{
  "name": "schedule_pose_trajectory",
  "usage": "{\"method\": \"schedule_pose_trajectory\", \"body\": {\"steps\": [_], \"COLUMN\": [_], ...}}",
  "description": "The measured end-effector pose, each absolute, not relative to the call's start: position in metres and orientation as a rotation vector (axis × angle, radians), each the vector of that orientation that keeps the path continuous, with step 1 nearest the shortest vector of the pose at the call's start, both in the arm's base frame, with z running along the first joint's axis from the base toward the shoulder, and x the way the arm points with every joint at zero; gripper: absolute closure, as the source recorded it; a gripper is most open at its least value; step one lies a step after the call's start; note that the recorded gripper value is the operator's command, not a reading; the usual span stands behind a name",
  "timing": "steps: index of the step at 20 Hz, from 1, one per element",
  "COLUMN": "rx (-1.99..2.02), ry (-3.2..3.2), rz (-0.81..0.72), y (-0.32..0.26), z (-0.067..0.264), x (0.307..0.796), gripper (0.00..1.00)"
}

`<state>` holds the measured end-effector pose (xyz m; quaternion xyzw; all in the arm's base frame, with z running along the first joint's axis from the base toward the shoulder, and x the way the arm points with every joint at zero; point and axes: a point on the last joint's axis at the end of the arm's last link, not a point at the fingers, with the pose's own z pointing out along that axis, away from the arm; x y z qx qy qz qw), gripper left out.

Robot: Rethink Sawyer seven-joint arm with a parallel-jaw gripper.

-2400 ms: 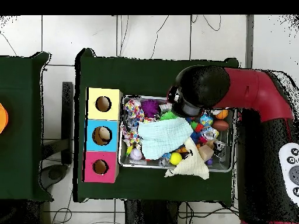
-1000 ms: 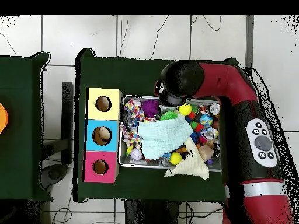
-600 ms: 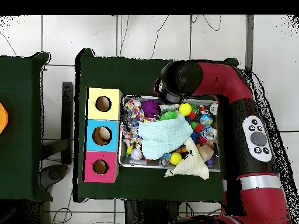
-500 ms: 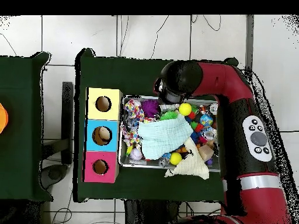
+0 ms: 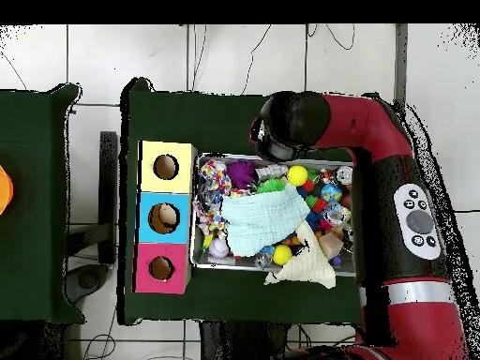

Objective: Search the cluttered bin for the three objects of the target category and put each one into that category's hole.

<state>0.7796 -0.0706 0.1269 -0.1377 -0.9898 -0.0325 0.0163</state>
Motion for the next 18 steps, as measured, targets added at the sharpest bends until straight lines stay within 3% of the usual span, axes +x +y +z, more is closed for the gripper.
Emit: {"method": "schedule_pose_trajectory", "body": {"steps": [18], "rx": [-0.481], "ry": [-3.132], "rz": [-0.097], "y": [-0.085], "z": [0.141], "x": [0.804], "gripper": [0.00]}}
